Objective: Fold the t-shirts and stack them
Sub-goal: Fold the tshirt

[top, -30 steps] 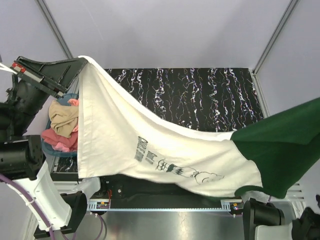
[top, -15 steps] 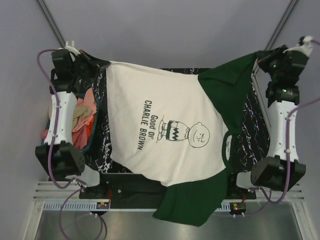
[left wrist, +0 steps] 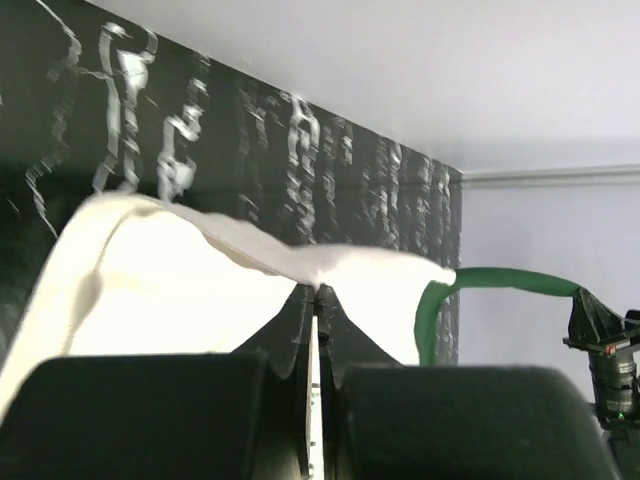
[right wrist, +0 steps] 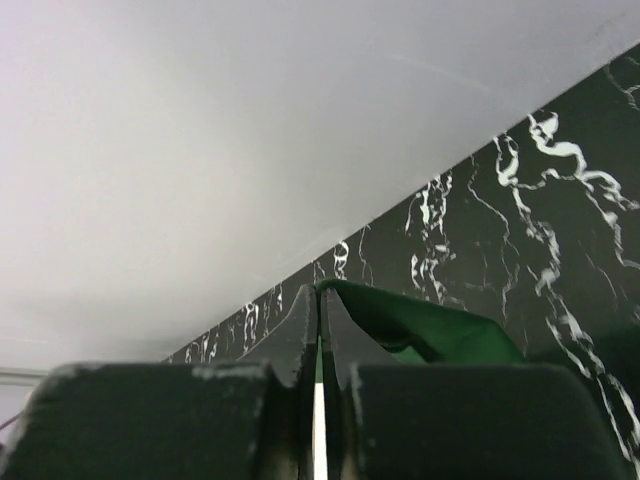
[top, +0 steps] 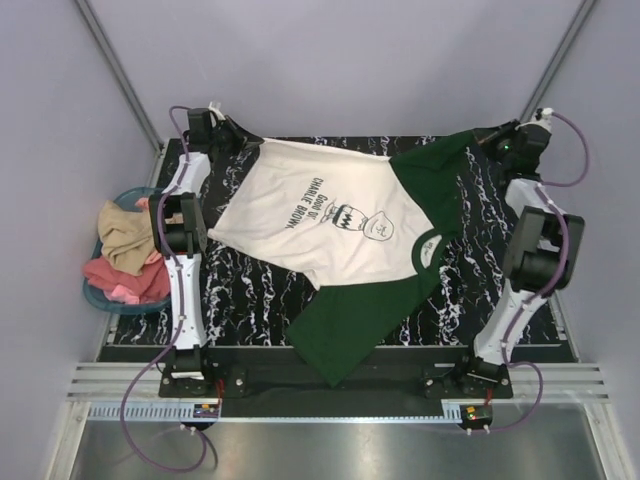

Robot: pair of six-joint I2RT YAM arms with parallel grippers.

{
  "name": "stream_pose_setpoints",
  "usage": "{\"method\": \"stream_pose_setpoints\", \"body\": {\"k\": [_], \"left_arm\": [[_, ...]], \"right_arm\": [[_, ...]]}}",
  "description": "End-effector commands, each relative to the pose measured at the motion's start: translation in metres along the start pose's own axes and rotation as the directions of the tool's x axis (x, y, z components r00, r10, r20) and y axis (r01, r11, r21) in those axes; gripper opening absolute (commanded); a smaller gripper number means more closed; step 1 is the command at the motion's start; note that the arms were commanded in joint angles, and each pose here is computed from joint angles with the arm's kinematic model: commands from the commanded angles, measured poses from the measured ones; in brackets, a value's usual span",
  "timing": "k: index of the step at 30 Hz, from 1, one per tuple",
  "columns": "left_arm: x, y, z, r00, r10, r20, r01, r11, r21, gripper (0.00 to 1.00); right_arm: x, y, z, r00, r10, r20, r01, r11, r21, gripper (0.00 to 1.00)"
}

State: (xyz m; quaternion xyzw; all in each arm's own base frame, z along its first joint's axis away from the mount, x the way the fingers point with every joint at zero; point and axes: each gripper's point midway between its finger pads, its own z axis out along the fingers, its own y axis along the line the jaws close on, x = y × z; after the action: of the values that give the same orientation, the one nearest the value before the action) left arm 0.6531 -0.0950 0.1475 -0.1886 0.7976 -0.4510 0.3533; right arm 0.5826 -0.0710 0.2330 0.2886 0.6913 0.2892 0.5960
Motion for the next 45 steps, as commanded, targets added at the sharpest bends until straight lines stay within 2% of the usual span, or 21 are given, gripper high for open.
{"method": "stream_pose_setpoints", "body": {"k": [1,6,9,17,19,25,29,32,39,41,45], "left_arm": [[-0.045,-0.046,-0.001,0.983,0.118,0.139,-0.141,0.975,0.170,0.00],[-0.059,-0.028,0.012,0.968,0.093,0.232,-0.132,0.978,0.160,0.00],[-0.056,-0.020,0.016,0.971,0.090,0.223,-0.124,0.981,0.147,0.00],[-0.053,0.005,0.007,0.979,0.108,0.170,-0.121,0.991,0.066,0.00],[-0.053,0.013,0.001,0.982,0.110,0.153,-0.117,0.992,0.038,0.00],[-0.054,0.017,-0.014,0.984,0.119,0.131,-0.121,0.993,0.006,0.00],[-0.051,0.031,-0.020,0.988,0.120,0.102,-0.117,0.993,-0.036,0.00],[-0.045,0.040,-0.021,0.991,0.111,0.075,-0.107,0.993,-0.048,0.00],[-0.023,0.047,-0.020,0.997,0.078,-0.007,-0.078,0.997,-0.023,0.00],[-0.021,0.049,-0.023,0.996,0.089,-0.023,-0.090,0.995,-0.040,0.00],[-0.023,0.058,-0.033,0.994,0.108,-0.024,-0.110,0.987,-0.121,0.00]], "right_arm": [[-0.011,0.021,0.032,1.000,0.013,0.019,-0.010,0.987,-0.161,0.00],[-0.006,0.004,0.052,0.999,0.045,0.009,-0.043,0.991,-0.124,0.00],[-0.001,-0.011,0.047,0.997,0.072,0.006,-0.072,0.997,-0.037,0.00],[0.028,-0.007,-0.013,0.968,0.246,-0.055,-0.243,0.968,0.055,0.00],[0.022,0.009,-0.030,0.970,0.239,-0.049,-0.237,0.971,0.029,0.00],[0.037,0.011,-0.075,0.971,0.226,-0.080,-0.218,0.971,0.097,0.00],[0.069,-0.009,-0.106,0.958,0.242,-0.150,-0.211,0.957,0.197,0.00],[0.092,-0.014,-0.126,0.941,0.281,-0.187,-0.239,0.946,0.221,0.00],[0.149,0.008,-0.157,0.911,0.310,-0.271,-0.268,0.946,0.181,0.00],[0.163,0.005,-0.167,0.907,0.318,-0.276,-0.270,0.942,0.198,0.00],[0.165,0.010,-0.189,0.924,0.308,-0.226,-0.268,0.944,0.191,0.00]]}}
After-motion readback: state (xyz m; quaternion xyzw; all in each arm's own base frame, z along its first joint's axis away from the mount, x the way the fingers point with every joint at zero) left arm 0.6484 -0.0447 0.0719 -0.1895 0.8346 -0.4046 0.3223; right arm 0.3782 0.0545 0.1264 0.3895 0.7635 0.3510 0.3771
